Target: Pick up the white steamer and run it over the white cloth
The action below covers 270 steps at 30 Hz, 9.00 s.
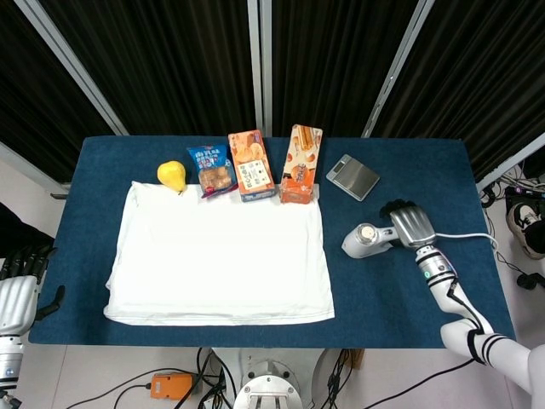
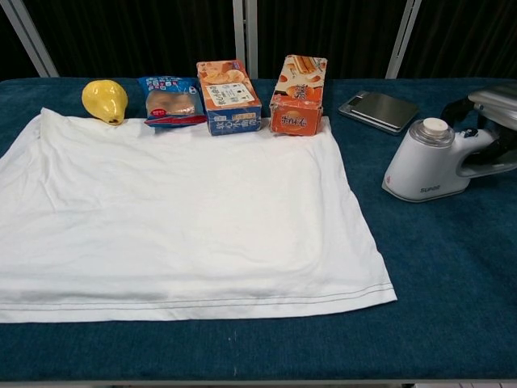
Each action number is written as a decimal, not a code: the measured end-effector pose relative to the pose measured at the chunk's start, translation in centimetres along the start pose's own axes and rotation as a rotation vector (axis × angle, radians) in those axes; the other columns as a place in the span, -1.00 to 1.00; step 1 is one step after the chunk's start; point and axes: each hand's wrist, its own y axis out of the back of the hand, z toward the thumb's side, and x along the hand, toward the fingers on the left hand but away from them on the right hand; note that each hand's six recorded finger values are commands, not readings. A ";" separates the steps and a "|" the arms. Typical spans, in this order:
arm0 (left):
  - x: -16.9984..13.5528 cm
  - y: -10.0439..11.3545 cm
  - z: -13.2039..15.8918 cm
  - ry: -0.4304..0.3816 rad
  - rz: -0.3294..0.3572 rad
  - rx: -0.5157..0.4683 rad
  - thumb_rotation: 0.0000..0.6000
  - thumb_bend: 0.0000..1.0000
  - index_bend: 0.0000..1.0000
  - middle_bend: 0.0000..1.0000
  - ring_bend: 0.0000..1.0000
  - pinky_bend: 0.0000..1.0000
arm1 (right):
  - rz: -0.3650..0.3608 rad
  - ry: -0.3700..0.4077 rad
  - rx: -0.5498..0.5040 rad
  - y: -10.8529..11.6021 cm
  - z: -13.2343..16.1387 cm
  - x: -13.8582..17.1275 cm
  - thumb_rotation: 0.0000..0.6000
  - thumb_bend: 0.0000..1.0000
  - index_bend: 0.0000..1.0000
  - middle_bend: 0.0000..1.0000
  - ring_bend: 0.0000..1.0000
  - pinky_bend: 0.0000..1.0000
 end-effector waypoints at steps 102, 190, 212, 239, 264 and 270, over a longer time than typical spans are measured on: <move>2.1 -12.1 14.1 -0.532 -0.406 0.087 -1.00 -0.36 -0.72 -0.81 -1.00 -1.00 | -0.174 0.436 -0.055 0.4 23.2 -5.6 1.00 0.57 0.97 0.76 0.72 1.00; 2.3 -12.3 14.9 -0.539 -0.411 0.122 -1.00 -0.35 -0.72 -0.81 -1.00 -1.00 | -0.216 0.620 -0.092 -0.2 23.6 -4.4 1.00 0.64 1.00 0.77 0.73 1.00; 2.3 -12.2 15.2 -0.550 -0.406 0.121 -1.00 -0.35 -0.72 -0.81 -1.00 -1.00 | -0.220 0.537 0.017 -0.9 16.7 -2.1 1.00 0.64 1.00 0.77 0.73 1.00; 3.8 -8.8 14.9 -0.510 -0.289 0.081 -1.00 -0.38 -0.72 -0.81 -1.00 -1.00 | -0.386 0.308 -0.099 2.9 5.3 2.1 1.00 0.64 1.00 0.77 0.73 1.00; 4.8 -4.7 10.7 -0.325 -0.170 0.034 -1.00 -0.38 -0.72 -0.81 -1.00 -1.00 | -0.204 0.007 -0.119 -1.4 -2.8 2.2 1.00 -0.58 -0.87 -0.47 -0.76 -0.48; 4.8 -3.9 9.2 -0.277 -0.150 0.032 -1.00 -0.38 -0.72 -0.81 -1.00 -1.00 | -0.191 -0.016 -0.152 -0.7 -3.4 2.6 1.00 -0.84 -1.00 -0.64 -0.93 -0.64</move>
